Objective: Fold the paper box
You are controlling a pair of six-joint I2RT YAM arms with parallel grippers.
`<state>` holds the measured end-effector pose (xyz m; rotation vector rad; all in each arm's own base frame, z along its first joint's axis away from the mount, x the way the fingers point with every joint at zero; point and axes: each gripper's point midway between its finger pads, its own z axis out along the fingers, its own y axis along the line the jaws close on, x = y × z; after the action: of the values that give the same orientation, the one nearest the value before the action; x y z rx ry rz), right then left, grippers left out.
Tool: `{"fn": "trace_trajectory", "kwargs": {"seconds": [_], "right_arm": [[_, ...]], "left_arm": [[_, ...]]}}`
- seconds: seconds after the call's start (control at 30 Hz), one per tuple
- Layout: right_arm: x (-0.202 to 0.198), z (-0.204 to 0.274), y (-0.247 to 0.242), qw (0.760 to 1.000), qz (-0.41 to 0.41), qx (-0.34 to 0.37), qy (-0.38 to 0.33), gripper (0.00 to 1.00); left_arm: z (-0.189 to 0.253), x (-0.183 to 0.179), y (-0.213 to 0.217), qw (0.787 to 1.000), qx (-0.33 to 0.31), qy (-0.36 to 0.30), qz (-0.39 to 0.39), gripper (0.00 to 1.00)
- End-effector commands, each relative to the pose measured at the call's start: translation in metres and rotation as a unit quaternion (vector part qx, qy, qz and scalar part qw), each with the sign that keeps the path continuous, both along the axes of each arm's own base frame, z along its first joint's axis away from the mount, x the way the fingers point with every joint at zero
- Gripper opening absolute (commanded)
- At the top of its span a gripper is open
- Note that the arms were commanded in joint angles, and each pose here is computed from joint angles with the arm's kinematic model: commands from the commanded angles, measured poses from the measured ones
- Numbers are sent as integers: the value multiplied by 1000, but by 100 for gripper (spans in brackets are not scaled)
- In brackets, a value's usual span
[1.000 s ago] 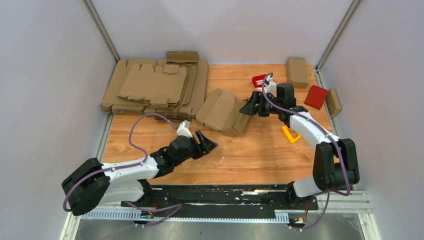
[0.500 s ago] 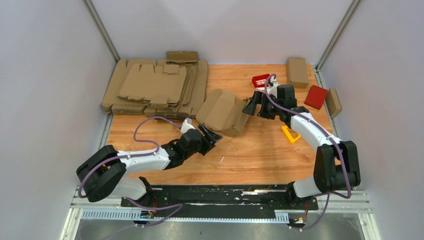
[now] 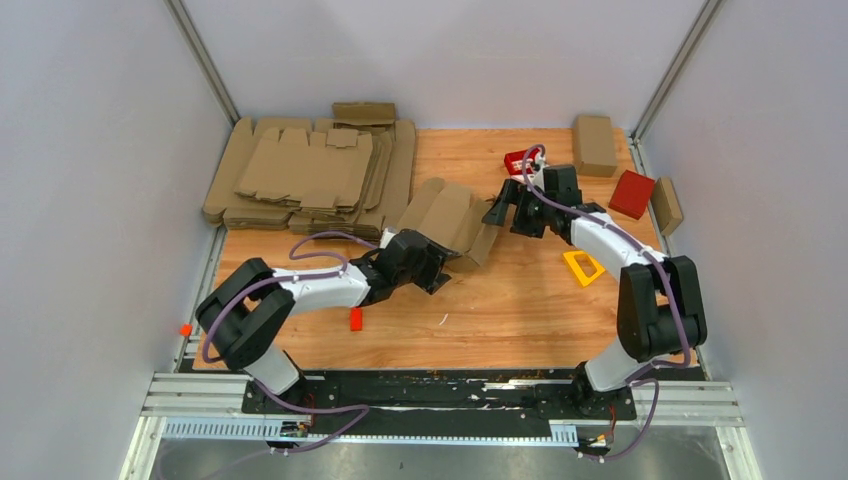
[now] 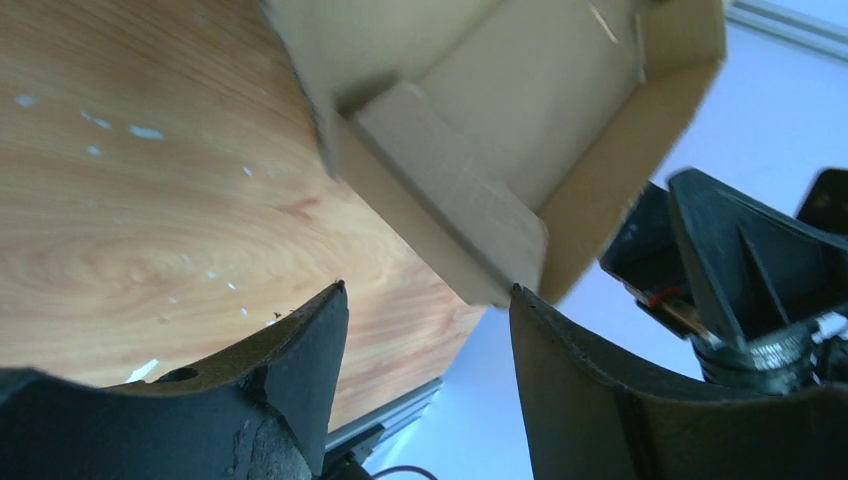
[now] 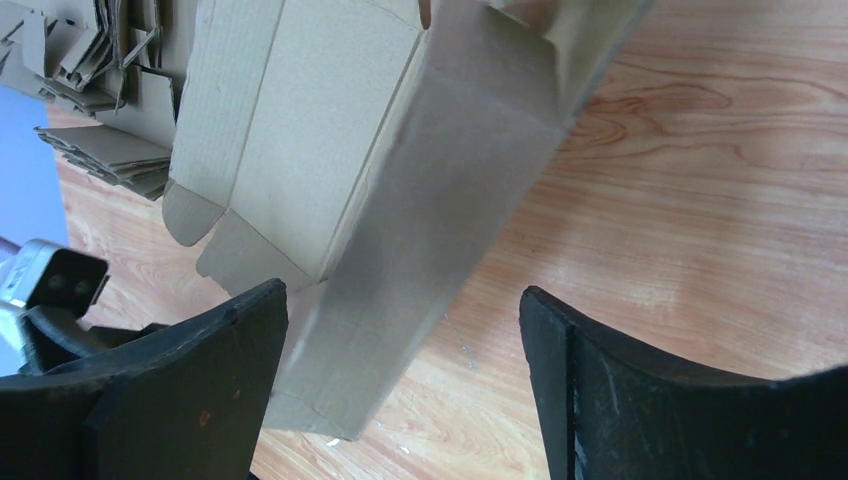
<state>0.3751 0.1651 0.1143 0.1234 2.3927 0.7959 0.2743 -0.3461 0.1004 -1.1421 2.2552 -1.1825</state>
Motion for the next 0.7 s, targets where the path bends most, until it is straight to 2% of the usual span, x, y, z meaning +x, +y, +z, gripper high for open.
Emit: {"fn": "trace_trajectory", "kwargs": {"seconds": [0.0,0.3,0.5,0.67], "right_arm": [[17,17,13,1000,6,7,-21,84],[22,11,37,999,43,11,-12,70],[21,12,51,998,69,1,-14,54],[16,12,61,995,96,-18,-21,57]], "left_arm": [[-9,11,0,999,-27,43,13,67],[-17,25,-1,997,-40,59,9,63],[-13,29,12,998,-41,52,24,63],[-8,28,30,998,-34,44,36,64]]}}
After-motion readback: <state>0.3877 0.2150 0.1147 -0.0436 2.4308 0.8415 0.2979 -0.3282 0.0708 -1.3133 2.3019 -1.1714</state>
